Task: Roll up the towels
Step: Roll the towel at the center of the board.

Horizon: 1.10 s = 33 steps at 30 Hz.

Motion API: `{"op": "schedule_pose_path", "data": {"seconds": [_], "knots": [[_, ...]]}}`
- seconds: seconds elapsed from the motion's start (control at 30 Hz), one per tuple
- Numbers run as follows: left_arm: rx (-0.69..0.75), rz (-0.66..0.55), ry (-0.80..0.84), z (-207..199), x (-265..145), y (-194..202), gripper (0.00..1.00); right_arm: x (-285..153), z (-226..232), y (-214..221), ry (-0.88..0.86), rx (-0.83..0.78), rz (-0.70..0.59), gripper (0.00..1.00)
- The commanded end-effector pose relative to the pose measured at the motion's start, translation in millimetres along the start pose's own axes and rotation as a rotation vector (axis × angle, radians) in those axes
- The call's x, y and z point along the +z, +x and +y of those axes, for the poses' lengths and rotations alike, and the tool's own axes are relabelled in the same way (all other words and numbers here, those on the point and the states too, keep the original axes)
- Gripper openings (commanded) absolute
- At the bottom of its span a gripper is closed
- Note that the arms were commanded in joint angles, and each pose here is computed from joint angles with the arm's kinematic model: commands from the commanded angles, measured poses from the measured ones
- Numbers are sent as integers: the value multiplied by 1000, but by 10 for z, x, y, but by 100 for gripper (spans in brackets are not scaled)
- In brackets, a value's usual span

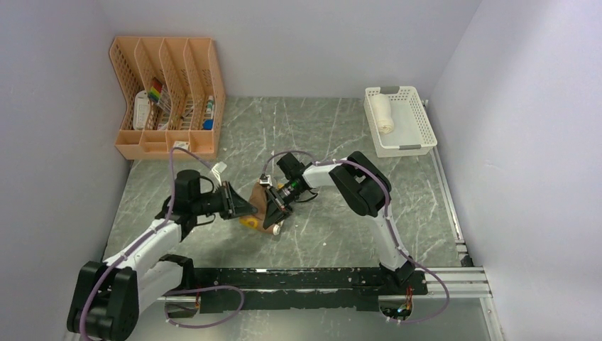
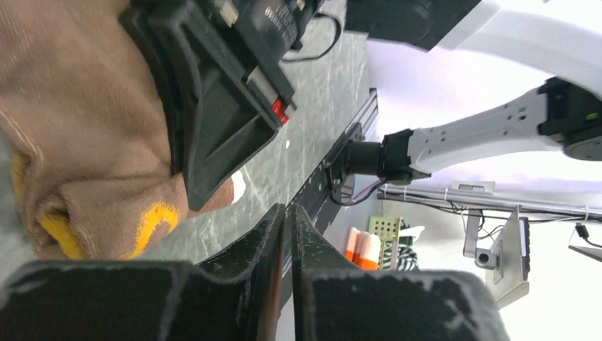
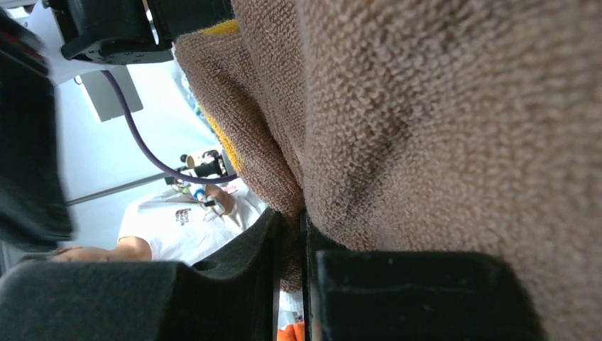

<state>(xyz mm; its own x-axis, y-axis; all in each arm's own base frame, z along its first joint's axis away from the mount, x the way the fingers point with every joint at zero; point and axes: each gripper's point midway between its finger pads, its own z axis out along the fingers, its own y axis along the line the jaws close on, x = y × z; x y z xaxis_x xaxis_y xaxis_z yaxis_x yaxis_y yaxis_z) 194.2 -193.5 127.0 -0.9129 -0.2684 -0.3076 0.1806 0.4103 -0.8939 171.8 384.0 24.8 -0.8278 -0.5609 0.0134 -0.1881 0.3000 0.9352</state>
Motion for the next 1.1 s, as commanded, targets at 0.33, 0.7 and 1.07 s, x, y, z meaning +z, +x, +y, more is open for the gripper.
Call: {"op": "schedule_pose_path", "data": {"seconds": [0.33,0.7,1.07], "knots": [[-54,-121,28,286,194,109,13,-111,-308,-68,86,121,-53,1],[-77,-104,-19,604,361,121,9,-125,-329,-96,95,133,-54,4],[-95,-65,-41,845,551,73,7,-316,-202,-295,260,-43,-120,35]]}}
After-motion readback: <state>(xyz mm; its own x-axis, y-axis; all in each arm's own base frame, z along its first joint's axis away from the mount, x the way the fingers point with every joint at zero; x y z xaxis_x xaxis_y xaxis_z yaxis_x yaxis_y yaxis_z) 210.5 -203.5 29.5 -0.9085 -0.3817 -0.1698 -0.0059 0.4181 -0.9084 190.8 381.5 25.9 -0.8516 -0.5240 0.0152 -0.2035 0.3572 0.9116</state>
